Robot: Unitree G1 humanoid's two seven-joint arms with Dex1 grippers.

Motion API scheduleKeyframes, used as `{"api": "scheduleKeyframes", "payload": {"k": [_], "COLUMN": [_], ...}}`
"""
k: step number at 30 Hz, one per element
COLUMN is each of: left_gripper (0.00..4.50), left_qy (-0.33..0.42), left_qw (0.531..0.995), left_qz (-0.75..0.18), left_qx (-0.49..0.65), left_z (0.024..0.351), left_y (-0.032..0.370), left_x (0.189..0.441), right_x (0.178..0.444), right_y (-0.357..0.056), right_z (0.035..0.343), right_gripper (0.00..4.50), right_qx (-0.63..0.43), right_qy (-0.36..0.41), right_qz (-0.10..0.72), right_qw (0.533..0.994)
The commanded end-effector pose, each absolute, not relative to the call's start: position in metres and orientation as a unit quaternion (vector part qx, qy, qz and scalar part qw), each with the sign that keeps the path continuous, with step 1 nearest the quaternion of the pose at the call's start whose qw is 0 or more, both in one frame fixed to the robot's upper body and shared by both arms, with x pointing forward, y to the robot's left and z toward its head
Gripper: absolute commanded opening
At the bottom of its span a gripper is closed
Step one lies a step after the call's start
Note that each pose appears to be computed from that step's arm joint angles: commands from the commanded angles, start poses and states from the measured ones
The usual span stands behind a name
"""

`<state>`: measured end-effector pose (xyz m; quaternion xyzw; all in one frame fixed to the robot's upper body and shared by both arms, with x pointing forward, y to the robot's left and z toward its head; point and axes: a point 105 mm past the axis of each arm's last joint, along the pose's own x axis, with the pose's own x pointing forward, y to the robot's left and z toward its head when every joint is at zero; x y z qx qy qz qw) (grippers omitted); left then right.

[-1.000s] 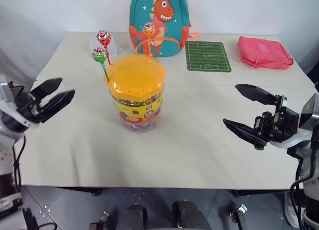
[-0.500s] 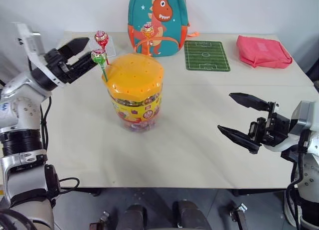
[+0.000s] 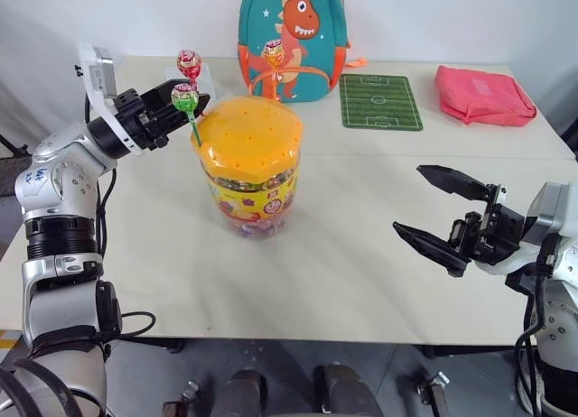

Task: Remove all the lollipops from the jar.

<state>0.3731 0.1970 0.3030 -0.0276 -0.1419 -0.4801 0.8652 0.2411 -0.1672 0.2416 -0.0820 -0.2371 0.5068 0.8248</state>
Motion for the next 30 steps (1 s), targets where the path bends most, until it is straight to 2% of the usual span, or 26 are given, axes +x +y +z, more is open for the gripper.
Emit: {"api": "scheduleKeyframes", "payload": {"k": [1,5,6,10,15,18,20,21,22,24,26,27,30], "left_gripper": [1.4,0.17,0.01,0.01,0.01,0.01,0.01,0.01,0.01,0.01,0.01,0.01,0.01], "left_qy": [-0.166,-0.167,-0.169,-0.187,-0.231,-0.227,-0.163,-0.092,-0.055,-0.021,0.048,0.087,0.195], "left_qw": [0.858,0.844,0.843,0.834,0.8,0.81,0.879,0.927,0.953,0.97,0.98,0.981,0.97], "left_qz": [-0.485,-0.509,-0.509,-0.512,-0.528,-0.502,-0.405,-0.322,-0.259,-0.21,-0.189,-0.175,-0.137], "left_qx": [-0.021,-0.032,-0.039,-0.083,-0.165,-0.202,-0.194,-0.167,-0.148,-0.118,-0.029,0.015,0.049], "left_z": [0.319,0.32,0.322,0.338,0.381,0.395,0.383,0.366,0.356,0.349,0.329,0.313,0.254], "left_y": [0.2,0.197,0.198,0.2,0.204,0.218,0.246,0.264,0.282,0.3,0.311,0.32,0.35], "left_x": [0.369,0.365,0.365,0.365,0.354,0.353,0.37,0.382,0.386,0.382,0.371,0.364,0.337], "right_x": [0.233,0.231,0.231,0.231,0.231,0.232,0.234,0.235,0.235,0.235,0.233,0.234,0.238], "right_y": [-0.165,-0.161,-0.161,-0.159,-0.158,-0.156,-0.152,-0.151,-0.151,-0.151,-0.151,-0.15,-0.153], "right_z": [0.251,0.254,0.256,0.267,0.265,0.263,0.267,0.268,0.269,0.266,0.256,0.251,0.241], "right_gripper": [4.5,4.5,4.5,4.5,4.5,4.5,4.5,4.5,4.5,4.5,4.5,4.5,4.5], "right_qx": [-0.093,-0.077,-0.07,-0.054,-0.054,-0.051,-0.049,-0.048,-0.048,-0.05,-0.066,-0.072,-0.076], "right_qy": [-0.263,-0.273,-0.277,-0.292,-0.291,-0.292,-0.3,-0.303,-0.304,-0.298,-0.289,-0.281,-0.271], "right_qz": [0.508,0.516,0.514,0.508,0.51,0.519,0.523,0.525,0.527,0.533,0.546,0.553,0.561], "right_qw": [0.815,0.808,0.809,0.809,0.808,0.802,0.796,0.794,0.792,0.791,0.784,0.781,0.778]}}
